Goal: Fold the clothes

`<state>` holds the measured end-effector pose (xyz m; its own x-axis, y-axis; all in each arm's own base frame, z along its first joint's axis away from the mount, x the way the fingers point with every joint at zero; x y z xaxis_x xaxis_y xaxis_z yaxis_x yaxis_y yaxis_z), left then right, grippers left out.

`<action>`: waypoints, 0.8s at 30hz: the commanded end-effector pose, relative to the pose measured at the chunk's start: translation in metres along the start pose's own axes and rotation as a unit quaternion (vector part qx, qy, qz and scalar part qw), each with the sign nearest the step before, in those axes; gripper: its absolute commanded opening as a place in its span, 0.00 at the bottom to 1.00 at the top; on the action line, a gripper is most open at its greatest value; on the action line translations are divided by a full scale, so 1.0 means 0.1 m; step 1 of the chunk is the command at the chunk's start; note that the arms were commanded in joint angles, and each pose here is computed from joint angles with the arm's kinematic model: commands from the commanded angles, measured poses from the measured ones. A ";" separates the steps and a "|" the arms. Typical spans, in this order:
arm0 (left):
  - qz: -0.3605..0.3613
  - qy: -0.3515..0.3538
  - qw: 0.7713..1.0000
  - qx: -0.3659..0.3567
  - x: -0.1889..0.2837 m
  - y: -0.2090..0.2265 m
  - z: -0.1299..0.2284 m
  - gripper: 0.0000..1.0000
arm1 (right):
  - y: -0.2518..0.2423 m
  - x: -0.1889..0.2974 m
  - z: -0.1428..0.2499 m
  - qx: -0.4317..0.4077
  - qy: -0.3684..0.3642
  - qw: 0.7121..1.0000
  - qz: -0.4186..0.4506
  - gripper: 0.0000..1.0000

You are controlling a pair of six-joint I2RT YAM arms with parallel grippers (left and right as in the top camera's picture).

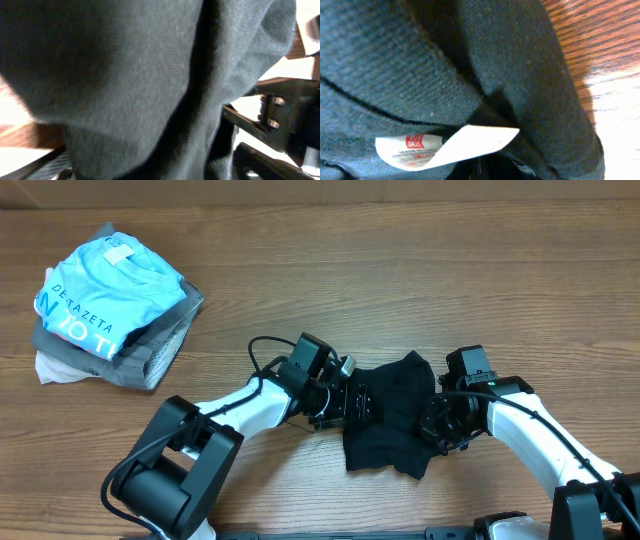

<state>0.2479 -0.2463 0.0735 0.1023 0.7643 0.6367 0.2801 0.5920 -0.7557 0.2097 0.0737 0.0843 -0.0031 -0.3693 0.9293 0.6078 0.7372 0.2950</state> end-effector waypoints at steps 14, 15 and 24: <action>0.061 -0.042 0.987 -0.143 -0.10 -0.19 -0.15 0.04 | 0.00 -0.01 0.00 0.004 0.005 1.000 -0.002 0.04; 0.069 -0.041 0.987 -0.141 -0.07 -0.19 -0.16 0.04 | 0.01 0.00 0.00 0.015 0.007 1.000 -0.006 0.04; 0.142 -0.101 0.971 -0.162 0.58 -0.08 -0.46 0.04 | 0.45 0.91 -0.02 0.079 -0.048 0.993 -0.074 0.04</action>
<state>0.2809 -0.2349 0.0931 0.0384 0.8898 0.4547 0.4741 0.3843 -0.7922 0.2175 0.0706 0.1307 0.0090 -0.3976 0.9175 0.5657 0.7586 0.3233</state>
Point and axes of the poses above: each gripper's point midway between its finger pads, its own x axis back along the fingers, its own y axis along the line the jaws close on, z = x × y, the point moved 7 cm from there along x, back along the fingers, and after that the axes turned 14 degrees about -x, right-handed, at the moved point
